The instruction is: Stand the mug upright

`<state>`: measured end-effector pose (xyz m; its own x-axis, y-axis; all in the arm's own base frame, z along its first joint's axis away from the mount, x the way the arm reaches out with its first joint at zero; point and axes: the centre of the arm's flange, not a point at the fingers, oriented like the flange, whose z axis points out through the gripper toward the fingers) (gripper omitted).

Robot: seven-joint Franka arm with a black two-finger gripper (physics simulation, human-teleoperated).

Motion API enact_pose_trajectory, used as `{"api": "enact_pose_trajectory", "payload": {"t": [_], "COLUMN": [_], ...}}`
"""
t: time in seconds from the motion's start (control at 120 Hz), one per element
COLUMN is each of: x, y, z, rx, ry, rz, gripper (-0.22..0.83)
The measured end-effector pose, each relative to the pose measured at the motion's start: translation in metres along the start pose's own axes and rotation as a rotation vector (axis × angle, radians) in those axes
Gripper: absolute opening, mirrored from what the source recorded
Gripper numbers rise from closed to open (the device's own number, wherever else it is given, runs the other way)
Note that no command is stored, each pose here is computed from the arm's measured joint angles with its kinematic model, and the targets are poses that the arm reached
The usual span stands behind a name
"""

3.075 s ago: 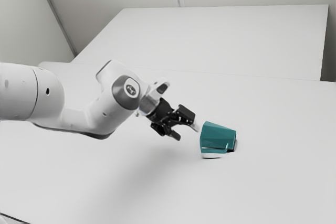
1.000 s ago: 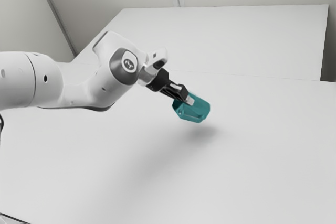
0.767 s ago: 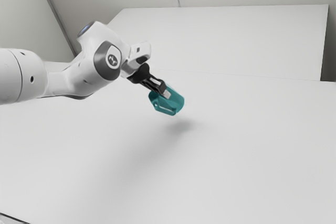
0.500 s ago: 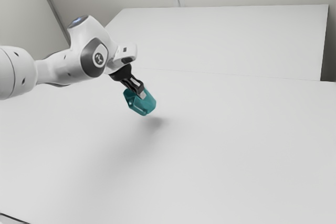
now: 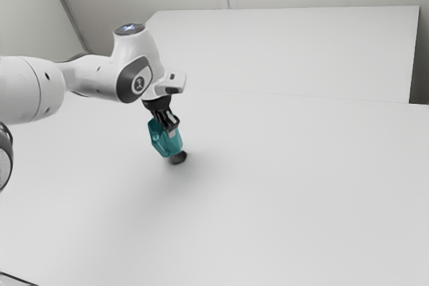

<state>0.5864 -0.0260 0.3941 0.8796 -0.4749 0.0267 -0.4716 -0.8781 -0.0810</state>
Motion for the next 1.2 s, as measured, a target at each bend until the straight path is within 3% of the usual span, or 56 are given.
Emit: {"api": "enact_pose_trajectory", "payload": {"t": [0.3,0.75,0.983,1.2], "x": [0.0,0.012,0.012,0.012], "y": [-0.002,-0.011,-0.011,-0.007], "z": [0.028,0.048,0.043,-0.007], "rx": [0.002,0.006,-0.001,0.008], "ry": [-0.052,-0.021,-0.006,0.067], "rz": [-0.038,-0.092,-0.102,-0.093], "gripper": [-0.17,-0.17,0.3,0.5]}}
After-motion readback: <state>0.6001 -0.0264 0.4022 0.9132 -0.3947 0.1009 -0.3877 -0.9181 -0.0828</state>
